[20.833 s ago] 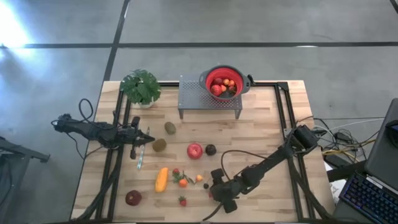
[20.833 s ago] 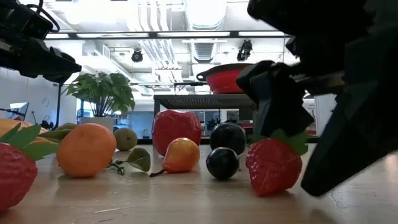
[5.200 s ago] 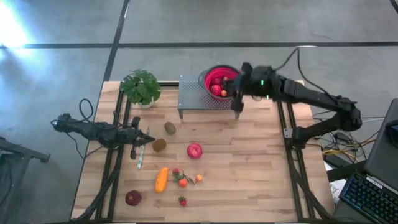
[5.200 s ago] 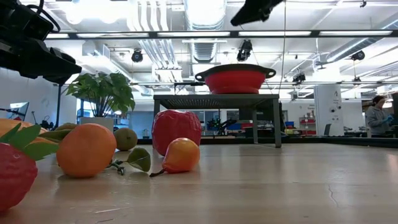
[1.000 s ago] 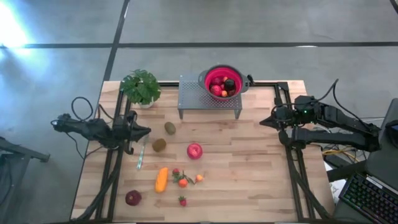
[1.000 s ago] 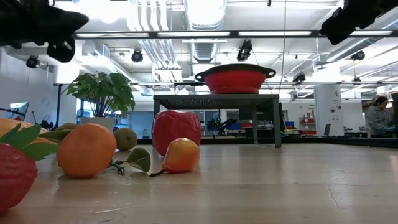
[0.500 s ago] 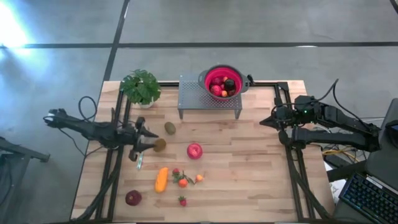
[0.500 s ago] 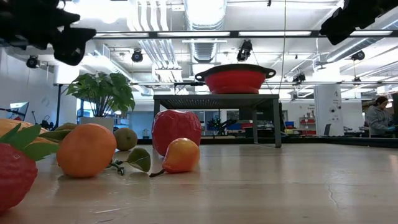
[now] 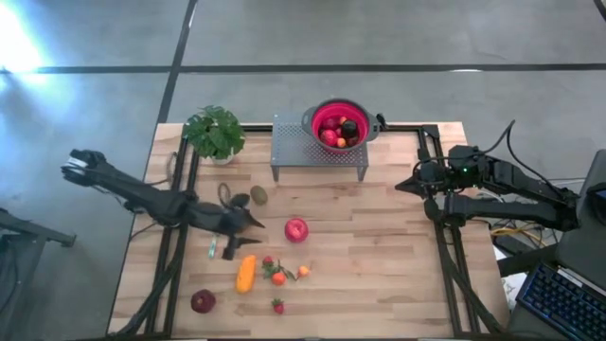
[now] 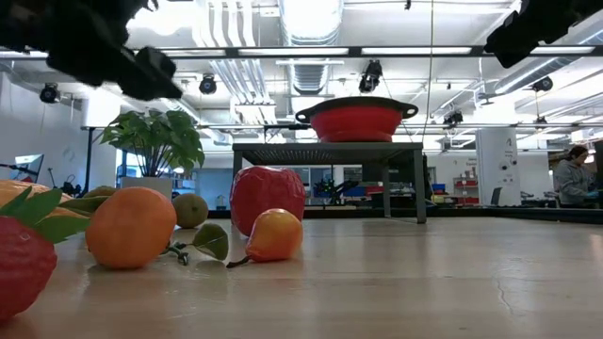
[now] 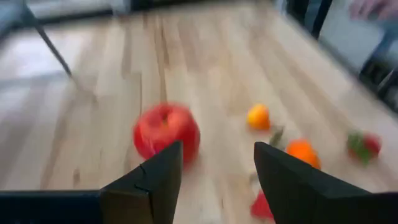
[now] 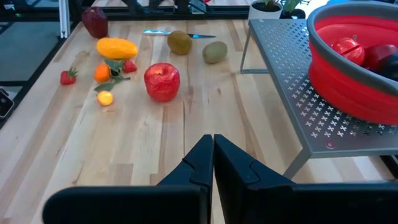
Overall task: Pick & Place Fruit
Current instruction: Put the strawberry into the strainer bowl on the shelf
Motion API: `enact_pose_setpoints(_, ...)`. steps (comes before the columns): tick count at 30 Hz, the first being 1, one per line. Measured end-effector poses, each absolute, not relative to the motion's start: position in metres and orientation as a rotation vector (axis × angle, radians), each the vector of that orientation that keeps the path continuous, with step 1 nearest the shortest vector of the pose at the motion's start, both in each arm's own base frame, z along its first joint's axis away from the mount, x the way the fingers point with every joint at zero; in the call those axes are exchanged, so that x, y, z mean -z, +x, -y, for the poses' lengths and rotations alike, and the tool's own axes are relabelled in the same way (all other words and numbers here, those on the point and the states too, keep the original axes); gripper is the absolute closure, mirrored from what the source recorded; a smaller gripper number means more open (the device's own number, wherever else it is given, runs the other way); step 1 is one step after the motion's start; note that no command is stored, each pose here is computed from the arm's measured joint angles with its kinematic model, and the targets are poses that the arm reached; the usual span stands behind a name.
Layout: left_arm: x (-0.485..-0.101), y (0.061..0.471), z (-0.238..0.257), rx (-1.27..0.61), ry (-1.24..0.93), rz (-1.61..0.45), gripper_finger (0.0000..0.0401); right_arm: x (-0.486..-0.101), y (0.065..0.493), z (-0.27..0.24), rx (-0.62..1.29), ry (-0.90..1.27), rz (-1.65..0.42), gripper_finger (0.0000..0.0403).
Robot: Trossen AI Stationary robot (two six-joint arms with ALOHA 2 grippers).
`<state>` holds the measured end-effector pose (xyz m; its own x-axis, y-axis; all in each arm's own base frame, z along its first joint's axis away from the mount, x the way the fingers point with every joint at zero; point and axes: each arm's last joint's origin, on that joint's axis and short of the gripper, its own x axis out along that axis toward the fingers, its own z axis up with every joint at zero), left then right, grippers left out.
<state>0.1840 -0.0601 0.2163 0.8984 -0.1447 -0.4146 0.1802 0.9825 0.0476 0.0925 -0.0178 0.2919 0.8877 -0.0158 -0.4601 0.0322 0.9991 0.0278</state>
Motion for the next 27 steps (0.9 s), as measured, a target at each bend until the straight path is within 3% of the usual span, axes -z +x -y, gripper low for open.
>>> enact_pose_setpoints(16,-0.229,0.249,0.118,0.263,0.207,-0.770,0.0197,-0.292,0.093,0.018,0.025,0.036,-0.484,0.0394)
enact_pose_setpoints(27,-0.189,0.258,0.140,0.258,0.226,-0.938,0.0197,-0.292,0.093,0.018,0.024,0.034,-0.484,0.0394)
